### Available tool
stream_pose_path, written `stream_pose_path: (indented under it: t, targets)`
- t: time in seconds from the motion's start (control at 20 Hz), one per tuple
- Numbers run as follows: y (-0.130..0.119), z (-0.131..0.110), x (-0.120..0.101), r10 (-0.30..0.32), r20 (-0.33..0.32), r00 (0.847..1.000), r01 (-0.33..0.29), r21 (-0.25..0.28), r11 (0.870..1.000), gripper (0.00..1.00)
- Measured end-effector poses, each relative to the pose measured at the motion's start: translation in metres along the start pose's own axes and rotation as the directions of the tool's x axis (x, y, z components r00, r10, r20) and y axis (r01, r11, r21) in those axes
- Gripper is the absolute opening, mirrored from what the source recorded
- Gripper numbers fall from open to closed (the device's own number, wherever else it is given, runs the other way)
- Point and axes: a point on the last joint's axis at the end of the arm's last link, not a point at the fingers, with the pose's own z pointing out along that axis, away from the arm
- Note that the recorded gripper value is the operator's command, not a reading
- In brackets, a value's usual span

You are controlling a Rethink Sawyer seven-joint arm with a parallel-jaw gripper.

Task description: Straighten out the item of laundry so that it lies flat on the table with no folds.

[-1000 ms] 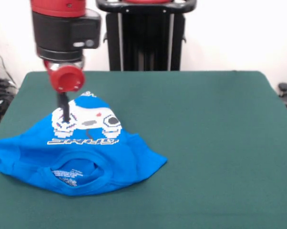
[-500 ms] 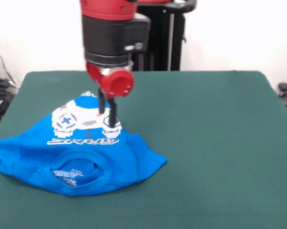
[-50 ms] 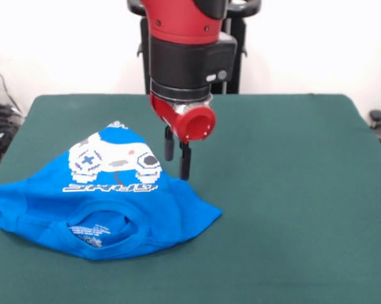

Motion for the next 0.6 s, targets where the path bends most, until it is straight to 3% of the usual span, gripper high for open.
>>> stream_pose_path:
  t: [0.6]
  targets:
    - [-0.019, 0.056, 0.004, 0.069, 0.002, 0.998, -0.069, -0.011, 0.998, 1.00]
